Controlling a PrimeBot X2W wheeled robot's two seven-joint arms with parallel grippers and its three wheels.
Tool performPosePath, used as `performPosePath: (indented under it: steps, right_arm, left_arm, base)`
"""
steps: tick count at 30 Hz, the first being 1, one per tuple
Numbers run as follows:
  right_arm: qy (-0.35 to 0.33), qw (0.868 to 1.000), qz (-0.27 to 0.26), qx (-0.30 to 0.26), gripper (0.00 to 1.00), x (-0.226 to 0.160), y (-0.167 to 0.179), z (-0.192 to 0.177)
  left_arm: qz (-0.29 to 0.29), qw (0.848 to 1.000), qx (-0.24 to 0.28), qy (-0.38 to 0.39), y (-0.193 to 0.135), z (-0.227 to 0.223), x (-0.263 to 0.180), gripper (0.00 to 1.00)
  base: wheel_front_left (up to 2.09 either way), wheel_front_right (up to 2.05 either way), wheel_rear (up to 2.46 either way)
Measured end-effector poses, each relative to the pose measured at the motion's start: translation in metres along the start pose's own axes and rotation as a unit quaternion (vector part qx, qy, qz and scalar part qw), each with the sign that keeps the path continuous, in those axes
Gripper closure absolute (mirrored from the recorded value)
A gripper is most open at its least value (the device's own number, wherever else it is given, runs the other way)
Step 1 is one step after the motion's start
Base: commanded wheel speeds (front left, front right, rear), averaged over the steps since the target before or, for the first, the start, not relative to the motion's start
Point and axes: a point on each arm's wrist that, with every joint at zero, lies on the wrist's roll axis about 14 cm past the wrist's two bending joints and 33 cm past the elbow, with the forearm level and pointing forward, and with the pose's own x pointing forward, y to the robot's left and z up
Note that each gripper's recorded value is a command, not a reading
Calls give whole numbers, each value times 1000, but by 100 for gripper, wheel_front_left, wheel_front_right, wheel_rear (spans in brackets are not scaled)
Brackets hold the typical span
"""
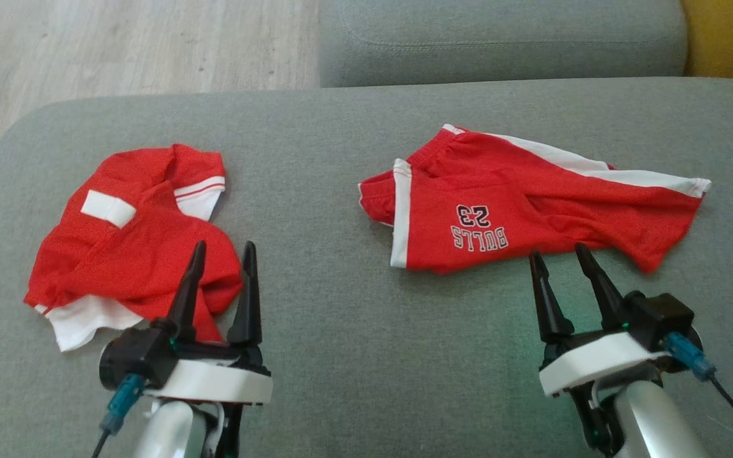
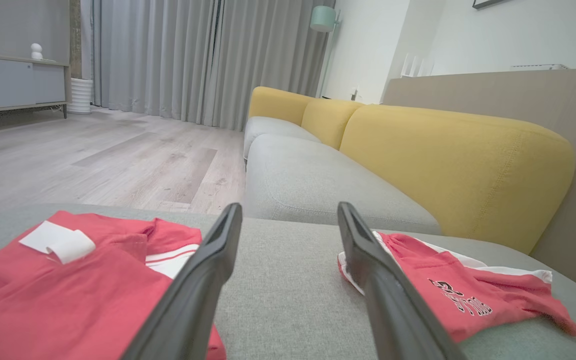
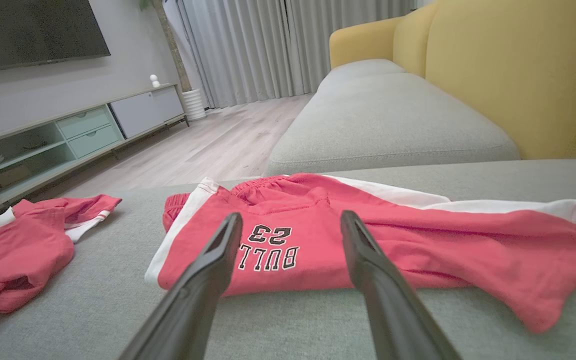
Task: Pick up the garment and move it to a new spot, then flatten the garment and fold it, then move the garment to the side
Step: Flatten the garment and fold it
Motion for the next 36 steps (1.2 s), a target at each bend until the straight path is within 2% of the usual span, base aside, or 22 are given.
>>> performPosePath:
  steps: [4, 10, 17, 25, 34, 35, 36]
  right_arm:
    - [7, 1000, 22, -12, 0, 12, 11, -1]
    - [28, 995, 81, -49, 0, 53, 44, 6]
    - [109, 982, 135, -78, 0, 98, 78, -20]
    - [161, 974, 134, -87, 0, 138, 83, -43]
    - [185, 970, 132, -84, 0, 154, 85, -59]
    - [189, 970, 130, -84, 94, 153, 84, -61]
    - [191, 970, 129, -83, 100, 153, 83, -62]
  left_arm:
    - [7, 1000, 0, 8, 4, -5, -4, 0]
    - [27, 1000, -8, 13, 16, -8, -7, 0]
    - [56, 998, -16, 25, 32, -14, -15, 0]
    - [98, 995, -19, 31, 53, -15, -27, 0]
    - [117, 992, -15, 34, 62, -16, -33, 0]
    - [117, 992, -15, 33, 62, -15, -34, 0]
    - [117, 992, -15, 33, 62, -15, -34, 0]
  base:
    - [0, 0, 0]
    - [0, 0, 0]
    - [0, 0, 0]
    - [0, 0, 0]
    - [0, 0, 0]
    - [0, 0, 0]
    - [0, 0, 0]
